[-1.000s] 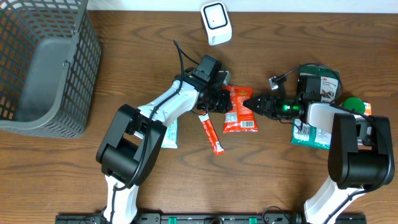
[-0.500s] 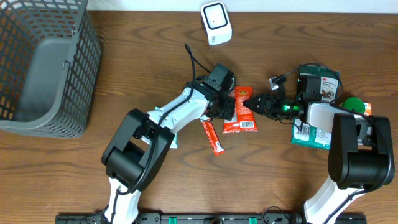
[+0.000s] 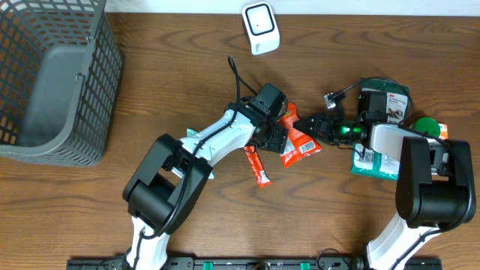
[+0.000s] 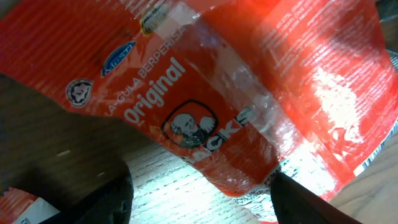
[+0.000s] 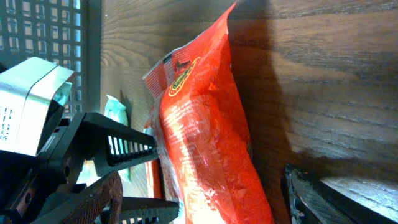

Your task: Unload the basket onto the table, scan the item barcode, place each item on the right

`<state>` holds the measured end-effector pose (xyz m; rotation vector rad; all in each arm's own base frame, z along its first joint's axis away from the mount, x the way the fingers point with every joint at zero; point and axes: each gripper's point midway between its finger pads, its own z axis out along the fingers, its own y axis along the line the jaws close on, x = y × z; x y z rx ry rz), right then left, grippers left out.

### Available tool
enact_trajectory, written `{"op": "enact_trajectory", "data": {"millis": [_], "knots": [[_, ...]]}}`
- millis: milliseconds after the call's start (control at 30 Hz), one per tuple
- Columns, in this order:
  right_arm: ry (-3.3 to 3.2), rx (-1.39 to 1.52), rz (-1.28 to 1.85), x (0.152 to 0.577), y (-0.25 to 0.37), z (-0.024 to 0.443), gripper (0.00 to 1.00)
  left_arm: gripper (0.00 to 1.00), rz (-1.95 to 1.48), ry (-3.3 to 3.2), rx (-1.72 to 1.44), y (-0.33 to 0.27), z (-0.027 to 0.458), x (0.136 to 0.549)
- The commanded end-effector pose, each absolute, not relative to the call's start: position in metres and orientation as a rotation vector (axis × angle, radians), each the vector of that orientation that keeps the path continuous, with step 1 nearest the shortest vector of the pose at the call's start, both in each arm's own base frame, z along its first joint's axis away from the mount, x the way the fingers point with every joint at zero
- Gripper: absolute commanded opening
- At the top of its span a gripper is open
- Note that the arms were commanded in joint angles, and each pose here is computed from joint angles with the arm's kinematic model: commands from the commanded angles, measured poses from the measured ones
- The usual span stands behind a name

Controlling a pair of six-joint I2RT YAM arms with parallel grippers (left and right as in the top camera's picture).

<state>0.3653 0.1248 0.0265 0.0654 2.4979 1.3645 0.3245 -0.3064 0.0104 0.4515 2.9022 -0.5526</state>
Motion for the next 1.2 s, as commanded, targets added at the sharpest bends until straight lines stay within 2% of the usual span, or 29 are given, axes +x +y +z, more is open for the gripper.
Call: {"op": "enact_trajectory", "data": {"millis": [0,167,300,400,467,533,633,800,900,1167], "knots": [[2.526,0.082,1.328,0.362,0.120,0.022,0.76,0.72,-0.532,2.927,0.458,-0.297,0.005,0.320],[2.519,0.046,1.302,0.360,0.117,0.038,0.72,0.73,-0.845,2.886,0.399,-0.307,0.029,0.333],[2.588,0.096,1.259,0.351,0.114,0.034,0.46,0.72,-0.872,2.844,0.358,-0.300,0.033,0.350],[2.688,0.150,1.181,0.339,0.109,0.019,0.42,0.72,-0.864,2.815,0.363,-0.299,0.034,0.357],[2.744,0.166,1.135,0.332,0.109,0.012,0.36,0.73,-0.858,2.794,0.372,-0.301,0.035,0.361],[2.767,0.164,1.139,0.327,0.115,0.011,0.30,0.72,-0.863,2.781,0.379,-0.304,0.034,0.362],[2.805,0.174,1.160,0.320,0.128,0.010,0.29,0.72,-0.864,2.779,0.382,-0.305,0.032,0.363],[2.915,0.120,1.189,0.292,0.154,0.007,0.17,0.72,-0.860,2.792,0.381,-0.305,0.027,0.361],[2.953,0.098,1.185,0.283,0.161,0.006,0.20,0.72,-0.861,2.791,0.381,-0.305,0.027,0.362],[2.841,0.216,1.171,0.319,0.133,0.026,0.48,0.69,-0.845,2.812,0.420,-0.303,0.024,0.355]]}}
